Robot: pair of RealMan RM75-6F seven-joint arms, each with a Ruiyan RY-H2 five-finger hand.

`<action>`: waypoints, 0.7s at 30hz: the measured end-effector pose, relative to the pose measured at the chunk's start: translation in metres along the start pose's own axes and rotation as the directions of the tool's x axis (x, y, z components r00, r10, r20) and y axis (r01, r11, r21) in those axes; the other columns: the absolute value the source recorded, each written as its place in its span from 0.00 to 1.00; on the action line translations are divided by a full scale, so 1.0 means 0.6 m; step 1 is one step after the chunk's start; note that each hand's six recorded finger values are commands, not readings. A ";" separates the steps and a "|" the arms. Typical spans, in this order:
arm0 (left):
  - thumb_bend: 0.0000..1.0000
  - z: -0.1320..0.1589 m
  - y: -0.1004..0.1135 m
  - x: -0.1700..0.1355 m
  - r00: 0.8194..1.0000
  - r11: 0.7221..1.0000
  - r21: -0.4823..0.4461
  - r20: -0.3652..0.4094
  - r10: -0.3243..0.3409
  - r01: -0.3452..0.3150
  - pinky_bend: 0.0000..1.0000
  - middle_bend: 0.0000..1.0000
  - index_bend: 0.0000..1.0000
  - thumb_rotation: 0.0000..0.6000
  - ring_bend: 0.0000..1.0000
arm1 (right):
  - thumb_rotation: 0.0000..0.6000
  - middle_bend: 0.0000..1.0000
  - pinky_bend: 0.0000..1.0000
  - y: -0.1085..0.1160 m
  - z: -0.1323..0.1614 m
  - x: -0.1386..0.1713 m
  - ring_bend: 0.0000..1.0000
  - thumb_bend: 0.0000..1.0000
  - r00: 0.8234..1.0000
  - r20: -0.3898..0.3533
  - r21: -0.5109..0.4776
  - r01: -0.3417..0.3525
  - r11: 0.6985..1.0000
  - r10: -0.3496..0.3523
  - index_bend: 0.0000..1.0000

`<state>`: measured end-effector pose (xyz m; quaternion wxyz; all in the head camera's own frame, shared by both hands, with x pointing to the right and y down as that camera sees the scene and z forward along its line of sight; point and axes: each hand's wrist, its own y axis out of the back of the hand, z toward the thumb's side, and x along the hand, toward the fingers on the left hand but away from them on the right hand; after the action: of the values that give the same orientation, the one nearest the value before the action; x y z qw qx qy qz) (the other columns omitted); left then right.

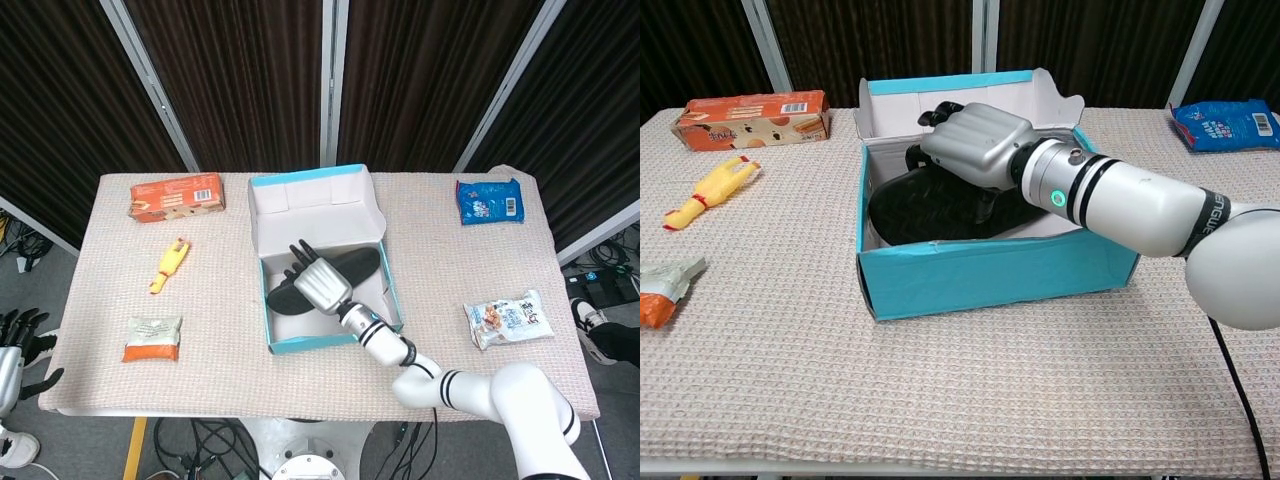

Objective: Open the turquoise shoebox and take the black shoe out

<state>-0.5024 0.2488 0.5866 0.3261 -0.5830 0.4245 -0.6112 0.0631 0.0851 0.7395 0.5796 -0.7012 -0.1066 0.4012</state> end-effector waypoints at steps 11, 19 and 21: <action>0.16 -0.001 0.000 0.007 1.000 1.000 -0.004 0.009 0.004 -0.004 0.06 0.11 0.17 1.00 0.04 | 1.00 0.63 0.00 0.073 -0.021 0.026 0.22 0.36 0.972 0.039 -0.044 0.233 0.971 -0.231 0.85; 0.16 0.002 0.002 0.013 1.000 1.000 0.000 0.021 0.007 -0.007 0.06 0.11 0.17 1.00 0.04 | 1.00 0.63 0.00 0.177 -0.101 0.086 0.22 0.36 0.893 0.172 -0.187 0.444 0.876 -0.416 0.85; 0.16 0.006 0.002 0.014 1.000 1.000 -0.003 0.028 0.008 -0.008 0.06 0.11 0.17 1.00 0.04 | 1.00 0.63 0.00 0.193 -0.135 0.109 0.22 0.36 0.876 0.227 -0.224 0.472 0.853 -0.425 0.85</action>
<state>-0.4999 0.2403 0.5893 0.3337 -0.5902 0.4232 -0.6010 0.1251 0.0311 0.6069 0.5439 -0.6932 -0.3706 0.2938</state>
